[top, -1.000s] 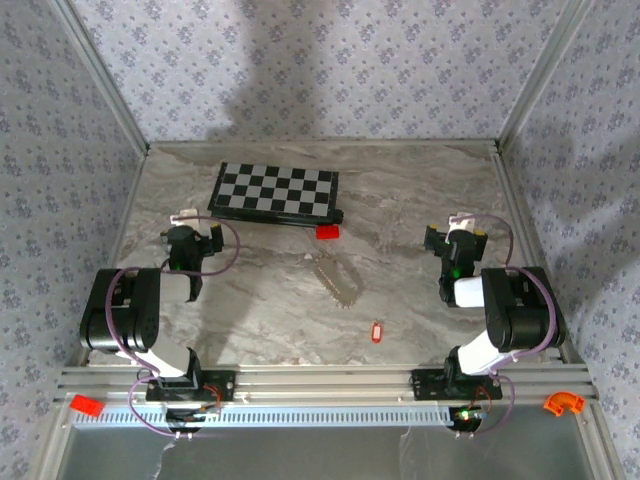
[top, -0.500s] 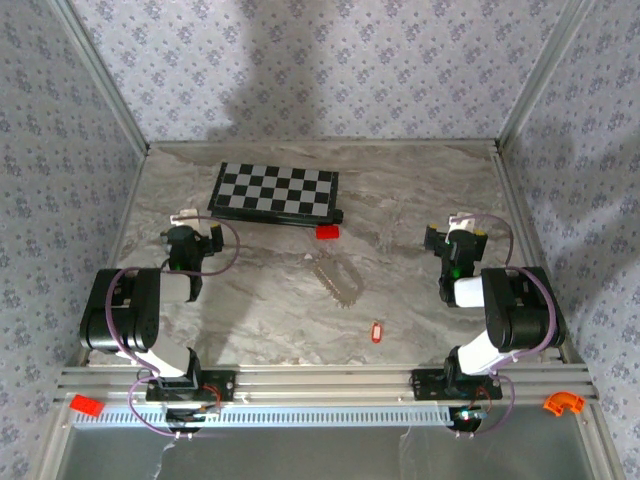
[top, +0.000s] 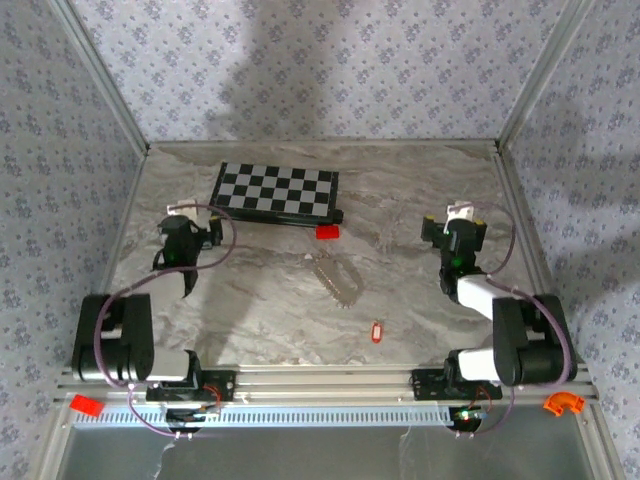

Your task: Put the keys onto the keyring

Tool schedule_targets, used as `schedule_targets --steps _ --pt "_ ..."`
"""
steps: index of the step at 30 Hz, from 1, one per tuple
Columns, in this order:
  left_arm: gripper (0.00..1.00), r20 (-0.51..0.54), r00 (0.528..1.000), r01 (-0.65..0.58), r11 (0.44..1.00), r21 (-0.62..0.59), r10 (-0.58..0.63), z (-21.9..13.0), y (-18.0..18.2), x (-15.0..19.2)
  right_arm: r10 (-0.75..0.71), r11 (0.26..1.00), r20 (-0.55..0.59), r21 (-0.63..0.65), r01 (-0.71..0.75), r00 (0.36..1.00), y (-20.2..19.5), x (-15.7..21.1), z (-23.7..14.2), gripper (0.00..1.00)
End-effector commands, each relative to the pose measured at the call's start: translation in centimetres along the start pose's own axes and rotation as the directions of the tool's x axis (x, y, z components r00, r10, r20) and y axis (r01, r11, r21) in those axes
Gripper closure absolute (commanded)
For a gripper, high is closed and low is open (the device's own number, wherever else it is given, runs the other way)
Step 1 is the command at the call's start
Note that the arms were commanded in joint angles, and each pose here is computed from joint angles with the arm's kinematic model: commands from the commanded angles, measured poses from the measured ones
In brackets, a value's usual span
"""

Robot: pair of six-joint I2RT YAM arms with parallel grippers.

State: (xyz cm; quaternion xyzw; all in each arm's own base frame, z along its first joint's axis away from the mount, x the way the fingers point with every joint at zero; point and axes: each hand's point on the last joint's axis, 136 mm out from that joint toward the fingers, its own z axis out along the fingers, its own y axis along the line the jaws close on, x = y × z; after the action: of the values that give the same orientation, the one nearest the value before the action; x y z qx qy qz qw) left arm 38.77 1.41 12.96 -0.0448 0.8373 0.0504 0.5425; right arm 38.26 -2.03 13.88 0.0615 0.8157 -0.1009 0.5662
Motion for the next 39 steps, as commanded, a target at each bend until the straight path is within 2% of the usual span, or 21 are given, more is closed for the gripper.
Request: schedule_targets --steps 1,5,8,11,18,21,25,31,35,39 --pt "0.0 -0.073 0.997 0.031 0.999 0.02 -0.03 -2.2 -1.1 -0.4 0.07 0.997 -0.12 0.034 -0.066 0.99 -0.1 -0.1 -1.9 0.01" --pt "0.0 -0.172 0.977 0.139 0.988 0.061 -0.127 -4.4 -2.7 -1.5 0.137 0.99 -0.236 0.052 -0.128 0.962 0.0 -0.8 -4.9 0.0" --pt "0.0 -0.223 0.965 0.184 0.961 0.208 -0.137 -6.3 -5.9 -1.9 0.114 0.988 -0.282 -0.064 -0.137 0.953 2.2 -1.4 -7.2 0.01" --pt "0.0 -0.274 0.951 0.244 0.898 0.366 -0.147 -9.0 -9.4 -2.4 0.07 0.974 -0.306 -0.186 -0.131 0.95 5.0 -1.4 -9.5 0.01" --pt "0.0 -0.369 0.929 0.258 0.76 0.596 -0.026 -14.9 -16.4 -1.2 -0.038 0.913 -0.429 -0.383 -0.143 0.903 9.9 1.1 -13.7 0.01" --pt "0.0 -0.403 0.915 0.26 0.705 0.66 0.039 -16.5 -18.9 0.3 -0.114 0.886 -0.474 -0.447 -0.127 0.873 11.6 2.5 -15.2 0.0" --pt "0.01 -0.433 0.889 0.253 0.629 0.735 0.148 -18.8 -22.5 2.5 -0.143 0.841 -0.552 -0.505 -0.193 0.821 13.0 4.7 -17.2 0.0" --pt "0.06 -0.449 0.863 0.244 0.586 0.772 0.231 -21.2 -26.4 4.5 -0.132 0.818 -0.623 -0.508 -0.271 0.771 12.6 8.5 -19.0 0.04" --pt "0.14 -0.422 0.856 0.18 0.593 0.785 0.298 -22.1 -29.0 5.7 -0.062 0.814 -0.659 -0.469 -0.344 0.75 11.8 10.0 -19.7 0.06" --pt "0.21 -0.409 0.846 0.127 0.616 0.777 0.341 -22.3 -31.5 7.2 0.009 0.823 -0.653 -0.425 -0.376 0.758 10.3 10.4 -19.3 0.1"
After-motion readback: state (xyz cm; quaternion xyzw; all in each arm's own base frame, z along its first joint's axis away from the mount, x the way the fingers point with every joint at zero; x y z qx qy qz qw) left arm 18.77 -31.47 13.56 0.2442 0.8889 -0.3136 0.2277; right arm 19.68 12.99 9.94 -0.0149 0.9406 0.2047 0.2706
